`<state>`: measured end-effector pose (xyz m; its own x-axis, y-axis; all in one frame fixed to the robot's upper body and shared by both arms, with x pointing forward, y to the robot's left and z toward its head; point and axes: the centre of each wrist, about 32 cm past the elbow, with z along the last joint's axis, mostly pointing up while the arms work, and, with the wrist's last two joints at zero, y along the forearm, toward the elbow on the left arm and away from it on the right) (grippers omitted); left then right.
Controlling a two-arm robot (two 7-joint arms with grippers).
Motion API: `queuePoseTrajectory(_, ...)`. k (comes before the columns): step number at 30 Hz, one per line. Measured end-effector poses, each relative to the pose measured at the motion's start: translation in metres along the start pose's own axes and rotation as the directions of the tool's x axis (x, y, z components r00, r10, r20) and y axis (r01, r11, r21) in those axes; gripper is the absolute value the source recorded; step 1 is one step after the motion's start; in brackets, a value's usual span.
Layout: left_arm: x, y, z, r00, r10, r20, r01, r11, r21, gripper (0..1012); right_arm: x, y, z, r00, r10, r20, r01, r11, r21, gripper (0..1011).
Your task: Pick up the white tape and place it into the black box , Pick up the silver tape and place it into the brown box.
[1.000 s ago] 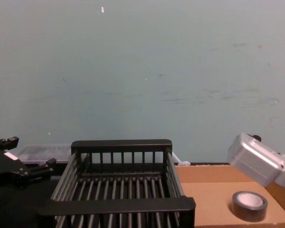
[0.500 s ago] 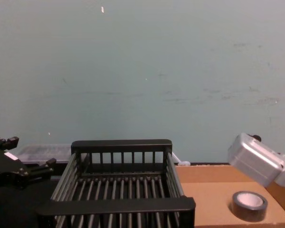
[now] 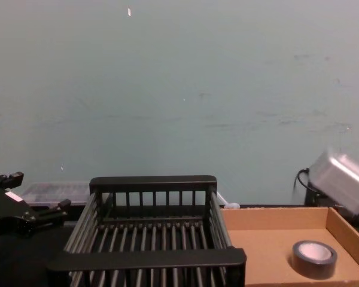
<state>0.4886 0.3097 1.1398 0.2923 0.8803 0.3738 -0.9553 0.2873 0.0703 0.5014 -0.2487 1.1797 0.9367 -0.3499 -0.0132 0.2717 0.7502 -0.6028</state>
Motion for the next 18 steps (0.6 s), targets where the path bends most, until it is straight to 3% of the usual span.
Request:
queuePoseTrajectory(10,0.0000,0.000,0.000,1.0000,0.000,0.000,0.000,1.0000,0.000,1001,0.0051,-0.024,-0.005,0.996,-0.078,-0.039,0.079,0.997,0.024,96)
queuePoseTrajectory(18,0.0000,0.000,0.000,1.0000,0.000,0.000,0.000,1.0000,0.000,1001,0.0127,-0.044,-0.010,0.982,-0.172,-0.072,0.174,0.985,0.021,96)
